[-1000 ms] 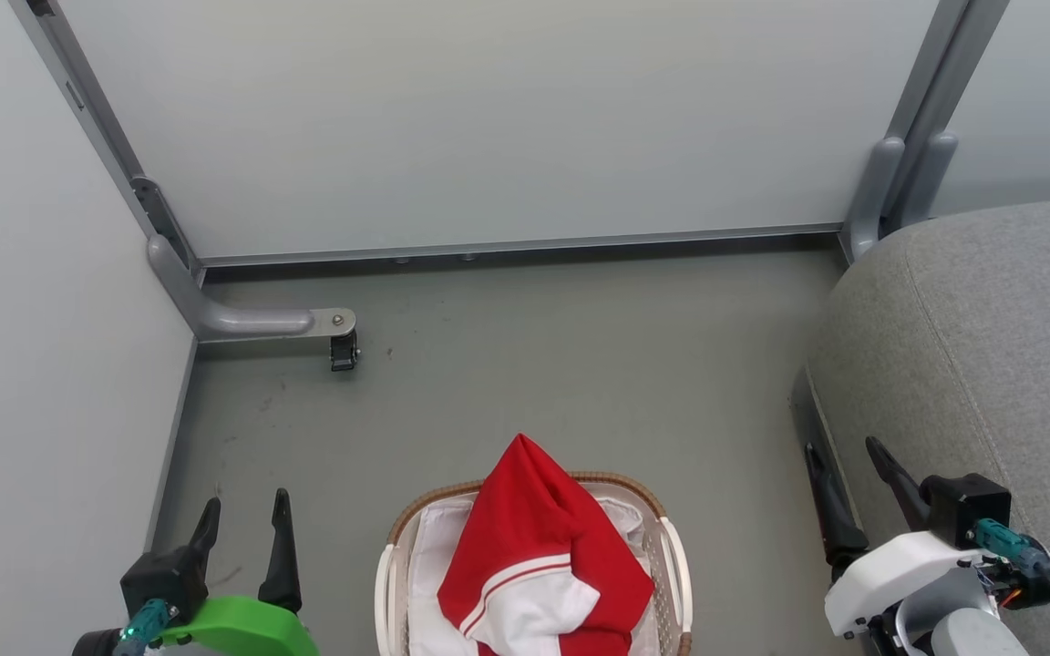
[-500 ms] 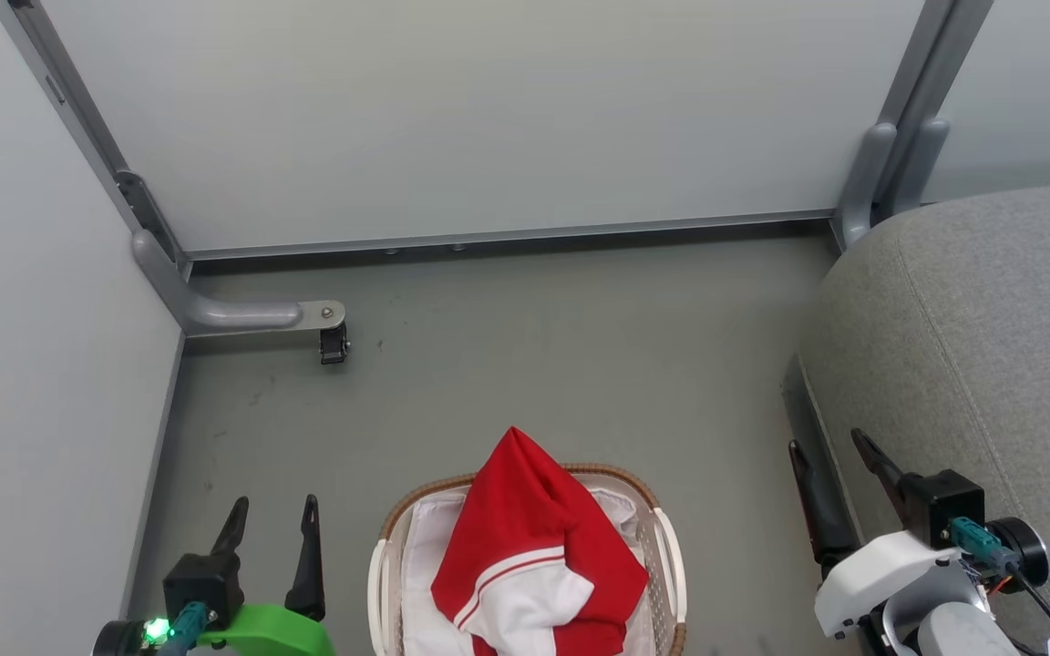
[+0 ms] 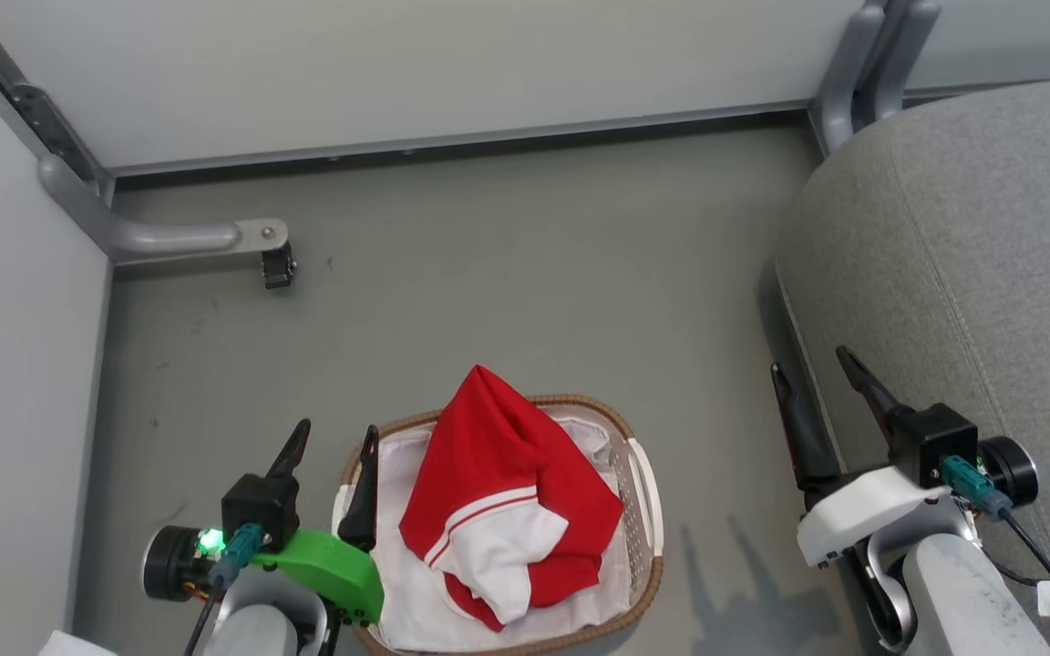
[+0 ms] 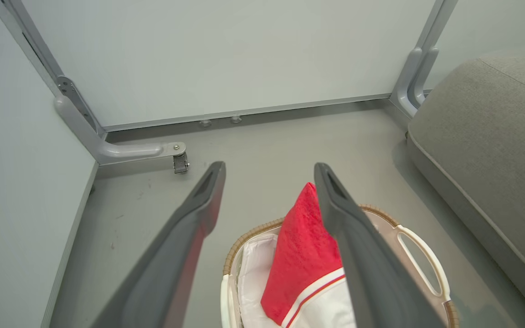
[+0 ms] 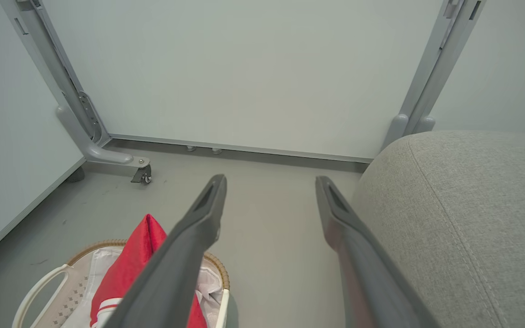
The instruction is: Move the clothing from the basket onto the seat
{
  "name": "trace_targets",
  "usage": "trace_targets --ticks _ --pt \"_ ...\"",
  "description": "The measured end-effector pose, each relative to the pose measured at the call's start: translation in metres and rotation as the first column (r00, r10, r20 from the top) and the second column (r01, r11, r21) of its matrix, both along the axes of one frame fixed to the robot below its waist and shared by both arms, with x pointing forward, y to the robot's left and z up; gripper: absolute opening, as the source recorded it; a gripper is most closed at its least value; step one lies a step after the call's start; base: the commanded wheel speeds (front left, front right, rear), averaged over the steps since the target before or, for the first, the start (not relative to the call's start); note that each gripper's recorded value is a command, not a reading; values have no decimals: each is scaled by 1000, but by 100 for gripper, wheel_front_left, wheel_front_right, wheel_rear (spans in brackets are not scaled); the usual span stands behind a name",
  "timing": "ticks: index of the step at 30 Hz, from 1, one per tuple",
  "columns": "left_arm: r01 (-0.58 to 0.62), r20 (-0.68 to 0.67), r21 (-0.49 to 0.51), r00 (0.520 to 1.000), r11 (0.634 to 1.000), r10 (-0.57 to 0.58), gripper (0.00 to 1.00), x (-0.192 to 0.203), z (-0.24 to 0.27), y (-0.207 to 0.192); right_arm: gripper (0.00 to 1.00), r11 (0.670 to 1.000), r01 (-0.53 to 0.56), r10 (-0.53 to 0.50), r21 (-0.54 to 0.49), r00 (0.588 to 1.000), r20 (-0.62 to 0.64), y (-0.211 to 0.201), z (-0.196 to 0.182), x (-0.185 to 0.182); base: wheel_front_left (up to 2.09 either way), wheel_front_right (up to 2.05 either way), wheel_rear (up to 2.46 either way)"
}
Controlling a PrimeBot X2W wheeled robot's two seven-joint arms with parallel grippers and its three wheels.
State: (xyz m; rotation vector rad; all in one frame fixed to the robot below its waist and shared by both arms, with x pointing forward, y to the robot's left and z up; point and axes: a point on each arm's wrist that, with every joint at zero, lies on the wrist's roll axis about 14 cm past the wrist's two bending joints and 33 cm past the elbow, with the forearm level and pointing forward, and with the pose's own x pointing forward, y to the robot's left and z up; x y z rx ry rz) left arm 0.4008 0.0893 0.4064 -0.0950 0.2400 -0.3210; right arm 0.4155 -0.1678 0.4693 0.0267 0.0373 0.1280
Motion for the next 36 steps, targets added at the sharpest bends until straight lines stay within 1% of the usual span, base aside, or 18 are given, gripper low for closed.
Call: trace_targets --ticks 9,17,23,29,32,36 --pt "121 -76 -28 990 992 -122 100 36 -35 -44 100 1000 11 -11 2 1000 -11 -3 -13 31 0 0 0" --pt "203 -182 -62 960 977 -211 100 59 -85 -79 100 999 35 -35 -9 996 -77 -12 -47 49 0 0 0" --pt "228 -260 -82 935 970 -242 100 73 -125 -95 100 998 54 -57 -24 989 -136 -22 -76 56 0 0 0" --pt "232 -364 -65 900 970 -240 100 76 -174 -101 100 997 78 -81 -25 978 -191 -31 -103 58 0 0 0" --pt "227 -412 -66 881 972 -234 100 76 -196 -104 100 995 91 -96 -31 970 -224 -37 -117 56 0 0 0" --pt "248 -484 -60 840 967 -245 100 63 -226 -109 100 994 104 -111 -42 959 -259 -44 -133 54 0 0 0"
